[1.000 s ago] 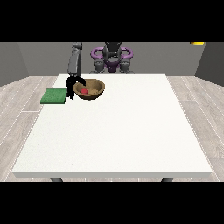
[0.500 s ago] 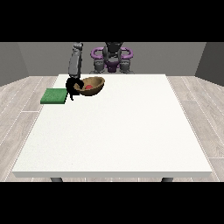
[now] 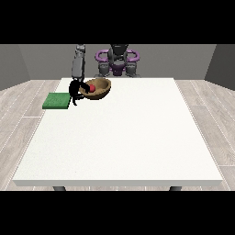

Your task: Pick the cup and pour the ball into the bowl, then pick the bowl and place it on the pad

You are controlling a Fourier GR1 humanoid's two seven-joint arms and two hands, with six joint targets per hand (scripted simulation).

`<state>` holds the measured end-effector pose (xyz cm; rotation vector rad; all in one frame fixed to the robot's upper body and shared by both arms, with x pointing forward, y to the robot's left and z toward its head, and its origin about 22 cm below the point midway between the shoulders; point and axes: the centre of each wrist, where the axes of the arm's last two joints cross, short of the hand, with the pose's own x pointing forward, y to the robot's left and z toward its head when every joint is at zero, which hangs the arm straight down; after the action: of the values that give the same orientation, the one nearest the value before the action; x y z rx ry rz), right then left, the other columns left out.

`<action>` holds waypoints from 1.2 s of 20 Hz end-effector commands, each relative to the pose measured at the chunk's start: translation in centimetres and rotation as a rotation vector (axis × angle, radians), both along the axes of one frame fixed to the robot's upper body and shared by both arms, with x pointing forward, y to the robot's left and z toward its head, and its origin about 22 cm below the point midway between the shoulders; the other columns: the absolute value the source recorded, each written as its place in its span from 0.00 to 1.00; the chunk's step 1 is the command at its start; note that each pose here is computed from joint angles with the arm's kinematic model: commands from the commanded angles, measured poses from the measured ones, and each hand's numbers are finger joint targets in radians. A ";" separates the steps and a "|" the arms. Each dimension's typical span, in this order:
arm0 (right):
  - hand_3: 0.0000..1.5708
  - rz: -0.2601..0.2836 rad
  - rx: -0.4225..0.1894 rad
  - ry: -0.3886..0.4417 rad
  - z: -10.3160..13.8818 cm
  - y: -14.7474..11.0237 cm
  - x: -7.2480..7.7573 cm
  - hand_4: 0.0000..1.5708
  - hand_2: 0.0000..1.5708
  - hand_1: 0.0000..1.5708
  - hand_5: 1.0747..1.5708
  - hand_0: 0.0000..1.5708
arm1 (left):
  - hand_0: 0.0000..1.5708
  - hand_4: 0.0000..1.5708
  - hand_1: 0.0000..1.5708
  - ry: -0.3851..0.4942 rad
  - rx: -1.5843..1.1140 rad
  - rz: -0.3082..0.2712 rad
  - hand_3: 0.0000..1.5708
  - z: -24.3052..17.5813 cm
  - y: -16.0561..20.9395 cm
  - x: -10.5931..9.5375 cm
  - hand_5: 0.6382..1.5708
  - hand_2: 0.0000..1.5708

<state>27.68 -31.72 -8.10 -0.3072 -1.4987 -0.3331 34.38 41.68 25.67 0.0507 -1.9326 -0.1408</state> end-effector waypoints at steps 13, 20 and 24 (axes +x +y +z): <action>0.43 -0.069 -0.226 0.280 18.1 -17.2 1.3 0.68 1.00 1.00 0.99 1.00 | 0.00 0.77 0.00 0.076 -0.024 0.137 0.00 -4.0 5.7 -2.2 0.97 0.00; 0.37 -0.047 -0.242 0.284 17.2 -16.3 2.8 0.70 1.00 1.00 0.99 1.00 | 0.00 0.77 0.00 0.050 -0.015 0.164 0.00 -6.4 6.8 -3.0 0.98 0.00; 0.31 -0.062 -0.184 0.221 17.1 -16.1 3.5 0.68 1.00 1.00 1.00 1.00 | 0.00 0.77 0.00 -0.023 -0.009 0.153 0.00 -5.9 8.4 -3.8 0.98 0.00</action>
<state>30.76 -47.67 9.03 -0.5498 -1.2876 -0.1646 31.00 49.42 20.46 0.1901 -1.9056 -0.0259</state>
